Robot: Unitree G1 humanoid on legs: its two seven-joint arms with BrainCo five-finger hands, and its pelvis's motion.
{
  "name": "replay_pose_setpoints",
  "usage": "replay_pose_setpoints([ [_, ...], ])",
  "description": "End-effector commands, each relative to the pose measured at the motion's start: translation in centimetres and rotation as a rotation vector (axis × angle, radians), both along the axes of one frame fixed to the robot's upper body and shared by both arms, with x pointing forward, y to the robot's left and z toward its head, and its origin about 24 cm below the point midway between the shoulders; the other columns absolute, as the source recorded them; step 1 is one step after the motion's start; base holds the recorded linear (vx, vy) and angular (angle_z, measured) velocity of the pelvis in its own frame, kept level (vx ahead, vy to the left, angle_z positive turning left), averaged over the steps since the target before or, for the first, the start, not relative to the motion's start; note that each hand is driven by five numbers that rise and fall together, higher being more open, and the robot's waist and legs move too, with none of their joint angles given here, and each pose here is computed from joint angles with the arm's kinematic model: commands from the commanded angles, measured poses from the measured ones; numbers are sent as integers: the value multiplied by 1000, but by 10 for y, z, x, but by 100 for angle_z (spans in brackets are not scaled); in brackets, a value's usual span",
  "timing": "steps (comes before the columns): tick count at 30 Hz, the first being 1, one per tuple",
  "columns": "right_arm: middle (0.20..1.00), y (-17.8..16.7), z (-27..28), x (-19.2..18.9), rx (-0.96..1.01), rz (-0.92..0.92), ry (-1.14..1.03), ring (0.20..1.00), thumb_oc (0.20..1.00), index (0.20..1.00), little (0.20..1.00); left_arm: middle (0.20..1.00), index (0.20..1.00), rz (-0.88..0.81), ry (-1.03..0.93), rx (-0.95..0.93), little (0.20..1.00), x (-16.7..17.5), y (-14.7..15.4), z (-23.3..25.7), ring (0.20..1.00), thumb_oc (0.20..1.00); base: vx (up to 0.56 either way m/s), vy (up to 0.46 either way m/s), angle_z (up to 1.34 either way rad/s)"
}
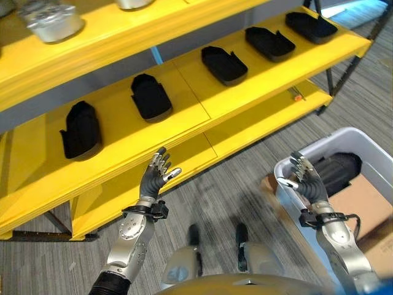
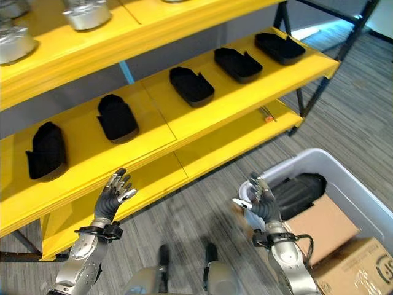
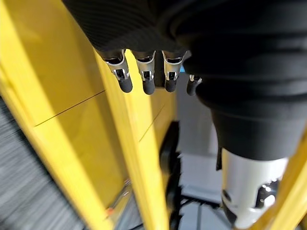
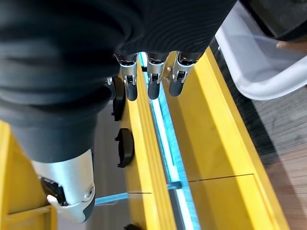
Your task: Move parts from the plastic box to the shelf.
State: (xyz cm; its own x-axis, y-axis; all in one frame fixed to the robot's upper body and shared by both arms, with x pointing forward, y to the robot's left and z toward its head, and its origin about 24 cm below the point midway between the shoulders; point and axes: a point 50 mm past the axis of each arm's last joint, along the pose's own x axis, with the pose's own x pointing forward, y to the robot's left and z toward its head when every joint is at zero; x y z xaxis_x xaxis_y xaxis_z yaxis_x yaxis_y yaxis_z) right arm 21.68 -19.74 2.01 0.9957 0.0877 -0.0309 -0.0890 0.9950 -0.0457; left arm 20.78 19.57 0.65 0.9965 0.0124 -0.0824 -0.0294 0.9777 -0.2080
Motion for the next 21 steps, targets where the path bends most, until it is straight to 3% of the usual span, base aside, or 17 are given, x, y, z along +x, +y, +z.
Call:
replay_pose_setpoints([
  [1,1000,13,24,16,70,76,-120,1000,1000,1000,1000,1000,1000,28,-143,37,1000,4,9,24,1000,1000,45,38,-161],
  [6,1000,31,23,17,133,132,-110,1000,1000,1000,1000,1000,1000,-9,-149,20,1000,2,4,26,1000,1000,123,105,-122],
  [18,1000,54,31,28,142,193,-131,1000,1000,1000,1000,1000,1000,23,-170,37,1000,8,9,34,1000,1000,75,86,-57],
  [21,1000,63,31,33,141,212,-129,1000,1000,1000,1000,1000,1000,47,-169,34,1000,7,14,35,1000,1000,22,-29,-168],
])
